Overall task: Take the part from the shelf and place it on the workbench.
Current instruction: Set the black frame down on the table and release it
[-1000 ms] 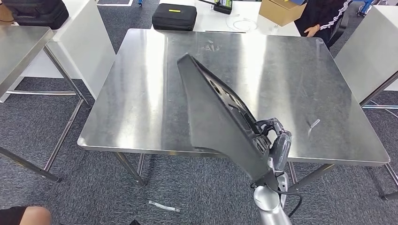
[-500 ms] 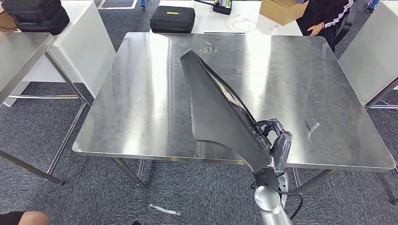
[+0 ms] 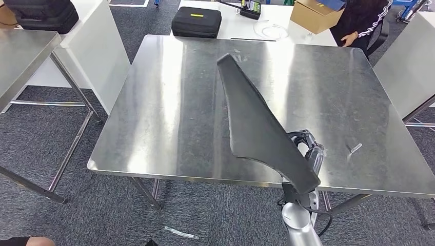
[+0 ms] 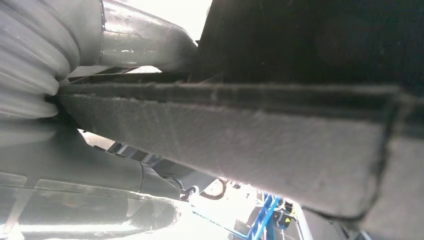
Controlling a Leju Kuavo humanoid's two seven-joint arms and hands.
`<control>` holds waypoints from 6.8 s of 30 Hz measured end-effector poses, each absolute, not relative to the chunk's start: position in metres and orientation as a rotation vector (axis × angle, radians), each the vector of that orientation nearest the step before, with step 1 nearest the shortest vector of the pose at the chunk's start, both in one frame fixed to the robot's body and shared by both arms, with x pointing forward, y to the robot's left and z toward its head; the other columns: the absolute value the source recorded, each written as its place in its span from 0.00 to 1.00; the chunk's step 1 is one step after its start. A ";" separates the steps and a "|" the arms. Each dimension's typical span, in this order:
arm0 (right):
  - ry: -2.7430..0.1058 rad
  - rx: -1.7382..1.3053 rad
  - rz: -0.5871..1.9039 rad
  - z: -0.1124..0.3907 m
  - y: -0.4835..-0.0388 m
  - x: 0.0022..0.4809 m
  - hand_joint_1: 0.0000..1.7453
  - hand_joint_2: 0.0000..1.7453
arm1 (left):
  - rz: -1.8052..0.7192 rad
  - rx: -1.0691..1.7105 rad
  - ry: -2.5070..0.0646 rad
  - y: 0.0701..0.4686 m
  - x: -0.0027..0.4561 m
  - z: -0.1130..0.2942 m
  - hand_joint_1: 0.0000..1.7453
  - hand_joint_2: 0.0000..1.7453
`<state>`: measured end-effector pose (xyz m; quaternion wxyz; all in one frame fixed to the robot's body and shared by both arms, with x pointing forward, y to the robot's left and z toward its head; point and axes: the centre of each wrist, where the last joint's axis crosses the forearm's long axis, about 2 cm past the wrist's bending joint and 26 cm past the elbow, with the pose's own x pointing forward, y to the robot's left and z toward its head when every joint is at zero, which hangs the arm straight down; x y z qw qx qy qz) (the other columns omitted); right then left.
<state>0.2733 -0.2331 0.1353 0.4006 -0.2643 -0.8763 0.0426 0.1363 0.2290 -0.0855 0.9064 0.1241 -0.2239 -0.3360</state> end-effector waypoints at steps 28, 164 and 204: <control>-2.140 -0.882 0.049 0.127 -0.275 0.223 1.00 1.00 | -0.859 0.190 -0.501 0.204 0.153 -0.077 0.00 1.00; -1.380 -1.390 1.053 0.123 -0.301 0.417 0.00 0.25 | -1.158 0.100 -0.539 0.159 0.194 -0.053 0.00 0.00; -1.540 -1.458 1.033 0.173 -0.318 0.445 0.00 1.00 | -1.181 0.088 -0.543 0.155 0.198 -0.049 0.00 0.00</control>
